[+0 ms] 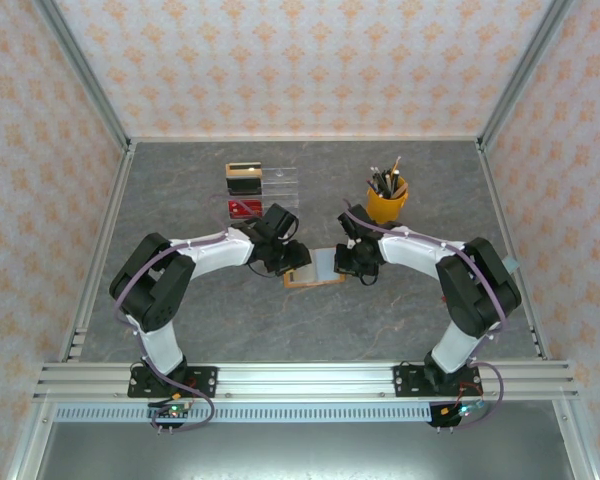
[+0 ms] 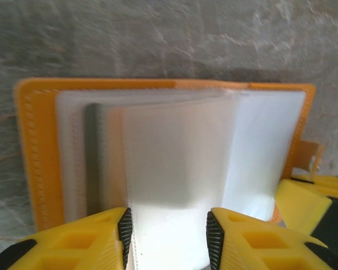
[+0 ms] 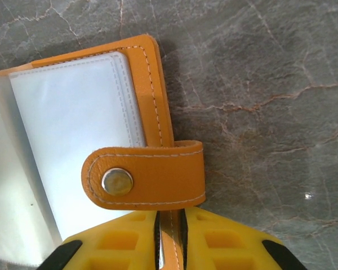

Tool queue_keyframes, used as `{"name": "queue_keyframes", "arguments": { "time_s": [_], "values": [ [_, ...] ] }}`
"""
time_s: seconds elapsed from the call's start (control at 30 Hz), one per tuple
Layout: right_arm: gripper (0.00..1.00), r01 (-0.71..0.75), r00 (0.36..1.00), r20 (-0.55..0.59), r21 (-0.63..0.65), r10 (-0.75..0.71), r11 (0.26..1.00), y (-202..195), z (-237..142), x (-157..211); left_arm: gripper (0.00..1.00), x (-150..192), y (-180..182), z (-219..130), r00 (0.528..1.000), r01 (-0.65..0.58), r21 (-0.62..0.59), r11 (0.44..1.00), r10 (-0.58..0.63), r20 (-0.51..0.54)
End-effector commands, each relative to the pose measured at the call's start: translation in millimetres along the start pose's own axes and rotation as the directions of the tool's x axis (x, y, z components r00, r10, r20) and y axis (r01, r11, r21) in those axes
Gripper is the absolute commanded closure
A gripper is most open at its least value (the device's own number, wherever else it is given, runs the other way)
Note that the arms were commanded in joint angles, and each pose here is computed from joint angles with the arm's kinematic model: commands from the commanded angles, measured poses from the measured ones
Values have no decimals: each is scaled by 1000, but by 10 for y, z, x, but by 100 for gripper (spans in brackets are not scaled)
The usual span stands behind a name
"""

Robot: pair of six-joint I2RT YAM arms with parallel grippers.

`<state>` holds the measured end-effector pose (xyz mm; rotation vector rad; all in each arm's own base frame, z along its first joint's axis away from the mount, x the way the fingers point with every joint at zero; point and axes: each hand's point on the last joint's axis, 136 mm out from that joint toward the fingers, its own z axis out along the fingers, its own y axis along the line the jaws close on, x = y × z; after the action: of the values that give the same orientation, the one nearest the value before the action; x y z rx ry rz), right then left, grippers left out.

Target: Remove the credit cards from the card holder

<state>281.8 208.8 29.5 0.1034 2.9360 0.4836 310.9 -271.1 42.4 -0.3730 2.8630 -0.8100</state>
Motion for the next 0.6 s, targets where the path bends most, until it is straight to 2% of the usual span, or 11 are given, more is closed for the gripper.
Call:
{"name": "queue_keyframes", "arguments": {
  "time_s": [0.0, 0.13, 0.57],
  "values": [
    [82, -5, 1000, -14, 28, 6, 1000, -50, 37, 45, 56, -6, -203, -23, 998, -58, 78, 995, 60, -24],
    [82, -5, 1000, -14, 30, 6, 1000, -53, 42, 45, 54, 7, -275, 8, 997, -62, 113, 992, 67, -39],
    [82, -4, 1000, 16, 39, 3, 999, -72, -33, 16, 53, -47, -303, 138, 997, -60, 103, 993, 65, -44]
  ]
}}
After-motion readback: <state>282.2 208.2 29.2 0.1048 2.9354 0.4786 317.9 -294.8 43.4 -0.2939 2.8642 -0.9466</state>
